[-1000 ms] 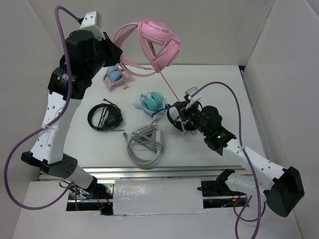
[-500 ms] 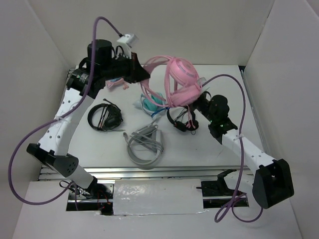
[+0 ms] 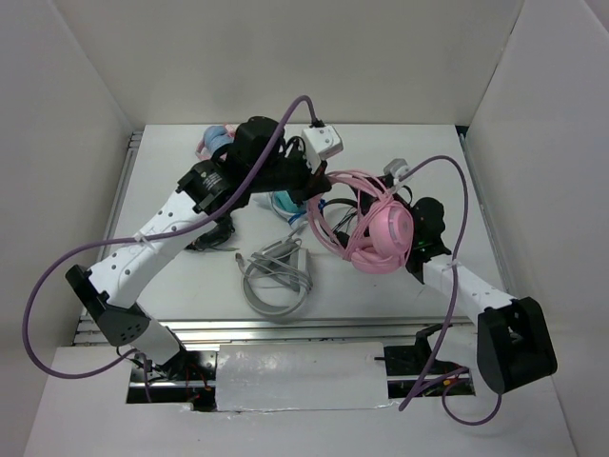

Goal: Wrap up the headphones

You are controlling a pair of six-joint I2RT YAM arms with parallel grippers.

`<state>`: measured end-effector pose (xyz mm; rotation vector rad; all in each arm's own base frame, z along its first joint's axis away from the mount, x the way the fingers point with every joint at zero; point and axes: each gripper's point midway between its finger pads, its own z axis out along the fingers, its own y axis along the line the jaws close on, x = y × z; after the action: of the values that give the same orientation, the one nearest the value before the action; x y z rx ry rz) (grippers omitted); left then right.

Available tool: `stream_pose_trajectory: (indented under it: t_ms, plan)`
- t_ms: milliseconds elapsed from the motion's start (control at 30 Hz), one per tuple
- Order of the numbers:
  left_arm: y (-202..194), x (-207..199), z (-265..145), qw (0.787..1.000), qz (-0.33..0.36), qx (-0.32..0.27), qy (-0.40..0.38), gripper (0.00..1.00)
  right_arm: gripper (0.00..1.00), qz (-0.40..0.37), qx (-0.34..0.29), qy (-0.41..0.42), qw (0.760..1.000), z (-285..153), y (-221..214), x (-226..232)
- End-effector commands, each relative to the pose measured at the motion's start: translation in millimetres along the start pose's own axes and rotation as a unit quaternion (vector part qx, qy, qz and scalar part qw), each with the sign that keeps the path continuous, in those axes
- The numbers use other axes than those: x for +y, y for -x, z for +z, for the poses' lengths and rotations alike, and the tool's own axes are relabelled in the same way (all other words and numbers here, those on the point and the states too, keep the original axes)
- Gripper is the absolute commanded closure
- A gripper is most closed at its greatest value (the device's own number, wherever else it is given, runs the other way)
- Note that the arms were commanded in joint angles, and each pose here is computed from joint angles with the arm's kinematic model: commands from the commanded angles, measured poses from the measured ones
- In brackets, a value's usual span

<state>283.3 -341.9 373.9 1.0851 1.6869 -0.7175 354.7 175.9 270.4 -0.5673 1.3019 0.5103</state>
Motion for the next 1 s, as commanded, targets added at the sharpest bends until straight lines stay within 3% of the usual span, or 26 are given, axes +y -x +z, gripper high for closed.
stream_pose_trajectory:
  t_ms: [0, 133, 267, 467, 633, 667, 733, 767, 833, 867, 900, 967]
  plan:
    - [20.1, -50.9, -17.4, 0.998, 0.007, -0.014, -0.068, 1.0, 0.74, -0.03, -0.191, -0.096, 0.977, -1.7, 104.5, -32.4]
    - [19.8, -50.4, -11.7, 0.998, -0.008, 0.001, -0.063, 1.0, 0.69, -0.053, -0.237, -0.116, 0.963, -8.2, 134.3, -33.6]
    - [20.5, -58.6, -9.9, 0.998, -0.017, 0.002, -0.067, 1.0, 0.54, -0.062, -0.309, -0.113, 0.942, -22.4, 163.4, -28.9]
    - [13.9, -58.6, -6.7, 0.998, -0.021, 0.021, -0.059, 1.0, 0.52, -0.076, -0.341, -0.073, 0.934, -17.4, 182.3, -18.9]
    - [4.6, -51.8, -6.2, 0.998, -0.021, 0.036, -0.039, 1.0, 0.54, -0.124, -0.34, -0.089, 0.928, -19.1, 194.2, -31.4]
    - [1.4, -49.0, -4.9, 0.999, -0.012, 0.039, -0.033, 1.0, 0.55, -0.133, -0.323, -0.083, 0.933, -16.4, 189.9, -32.2]
    - [-6.3, -37.0, -2.9, 0.999, -0.004, 0.052, -0.002, 1.0, 0.68, -0.198, -0.293, -0.086, 0.931, -20.9, 198.3, -38.1]
    - [-11.3, -28.9, -1.7, 0.998, 0.001, 0.06, 0.018, 1.0, 0.74, -0.19, -0.208, -0.077, 0.956, -9.1, 165.9, -47.0]
    - [-20.2, -5.1, 0.8, 0.994, 0.007, 0.078, 0.072, 1.0, 0.76, -0.242, -0.135, -0.019, 0.961, -8.2, 167.6, -40.3]
    - [-27.8, 0.9, 3.6, 0.993, 0.016, 0.092, 0.078, 1.0, 0.77, -0.246, -0.035, 0.007, 0.969, -7.5, 126.4, -43.7]
    - [-30.4, 5.9, 4.4, 0.992, 0.019, 0.095, 0.084, 1.0, 0.78, -0.261, -0.027, 0.016, 0.965, -7.2, 144.0, -43.5]
    - [-40.5, 11.7, 7.7, 0.989, 0.03, 0.111, 0.089, 1.0, 0.77, -0.274, 0.043, 0.061, 0.959, -15.3, 115.5, -39.8]
